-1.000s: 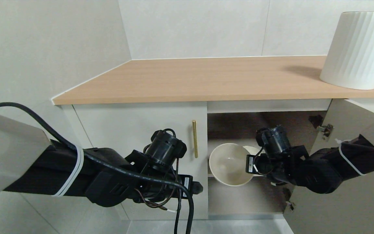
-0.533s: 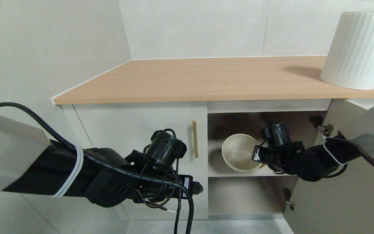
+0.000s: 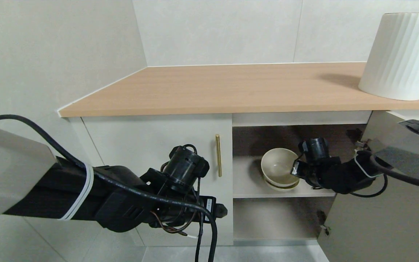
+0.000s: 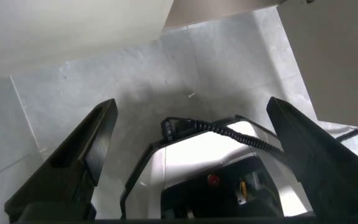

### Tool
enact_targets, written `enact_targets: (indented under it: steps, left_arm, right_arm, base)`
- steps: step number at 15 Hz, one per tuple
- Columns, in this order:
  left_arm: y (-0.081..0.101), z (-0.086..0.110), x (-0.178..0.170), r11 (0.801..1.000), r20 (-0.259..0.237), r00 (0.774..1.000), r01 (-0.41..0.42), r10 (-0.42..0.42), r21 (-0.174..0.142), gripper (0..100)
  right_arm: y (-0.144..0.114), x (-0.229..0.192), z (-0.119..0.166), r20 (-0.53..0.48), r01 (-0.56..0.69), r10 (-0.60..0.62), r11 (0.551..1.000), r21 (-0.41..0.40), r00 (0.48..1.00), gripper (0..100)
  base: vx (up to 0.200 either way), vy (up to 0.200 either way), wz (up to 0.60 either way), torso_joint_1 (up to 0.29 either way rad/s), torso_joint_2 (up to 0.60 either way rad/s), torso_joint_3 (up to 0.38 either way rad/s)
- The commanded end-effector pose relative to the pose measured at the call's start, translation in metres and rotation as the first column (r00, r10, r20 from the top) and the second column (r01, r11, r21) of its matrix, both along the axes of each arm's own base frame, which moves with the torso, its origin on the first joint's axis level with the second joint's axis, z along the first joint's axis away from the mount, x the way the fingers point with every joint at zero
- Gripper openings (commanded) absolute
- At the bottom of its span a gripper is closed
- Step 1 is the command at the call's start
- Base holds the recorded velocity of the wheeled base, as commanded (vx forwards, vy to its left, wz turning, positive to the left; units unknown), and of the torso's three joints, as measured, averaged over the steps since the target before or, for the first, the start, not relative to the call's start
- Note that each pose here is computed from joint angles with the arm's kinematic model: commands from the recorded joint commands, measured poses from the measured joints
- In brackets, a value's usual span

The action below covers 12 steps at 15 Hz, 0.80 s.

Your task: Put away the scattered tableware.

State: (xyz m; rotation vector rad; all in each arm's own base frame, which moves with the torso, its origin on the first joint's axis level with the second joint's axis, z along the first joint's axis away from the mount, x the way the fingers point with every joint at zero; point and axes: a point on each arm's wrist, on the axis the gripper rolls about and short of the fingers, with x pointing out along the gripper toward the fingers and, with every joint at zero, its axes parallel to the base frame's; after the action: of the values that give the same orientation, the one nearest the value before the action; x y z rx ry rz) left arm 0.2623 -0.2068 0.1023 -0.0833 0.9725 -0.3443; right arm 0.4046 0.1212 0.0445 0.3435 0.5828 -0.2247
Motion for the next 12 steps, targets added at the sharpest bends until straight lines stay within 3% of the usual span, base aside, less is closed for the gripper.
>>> enact_targets:
  steps: [1, 10, 11, 12]
  left_arm:
    - [-0.0004, 0.0007, 0.0000, 1.000, 0.003, 1.000, 0.000, 0.000, -0.001, 100]
    - [0.0000, -0.0002, 0.0002, 1.000, 0.000, 1.000, -0.001, 0.001, 0.000, 100]
    - [0.0001, -0.0002, 0.0002, 1.000, 0.001, 1.000, -0.002, 0.002, 0.001, 100]
    - [0.0000, 0.0007, 0.0003, 1.000, 0.002, 1.000, -0.001, 0.001, -0.002, 100]
  right_arm:
    - [-0.0031, 0.0076, -0.0147, -0.021, 0.012, -0.012, 1.000, -0.007, 1.000, 0]
    - [-0.0055, 0.0150, -0.0244, -0.025, 0.040, -0.041, 0.999, -0.024, 0.999, 0]
    - [-0.0055, 0.0150, -0.0244, -0.025, 0.040, -0.041, 0.999, -0.024, 0.999, 100]
    - [-0.0056, 0.0147, -0.0241, -0.025, 0.039, -0.039, 0.999, -0.024, 0.999, 100]
  base:
    - [0.000, 0.000, 0.00, 0.000, 0.00, 0.000]
    - [0.000, 0.000, 0.00, 0.000, 0.00, 0.000]
    - [0.000, 0.000, 0.00, 0.000, 0.00, 0.000]
    - [0.000, 0.000, 0.00, 0.000, 0.00, 0.000]
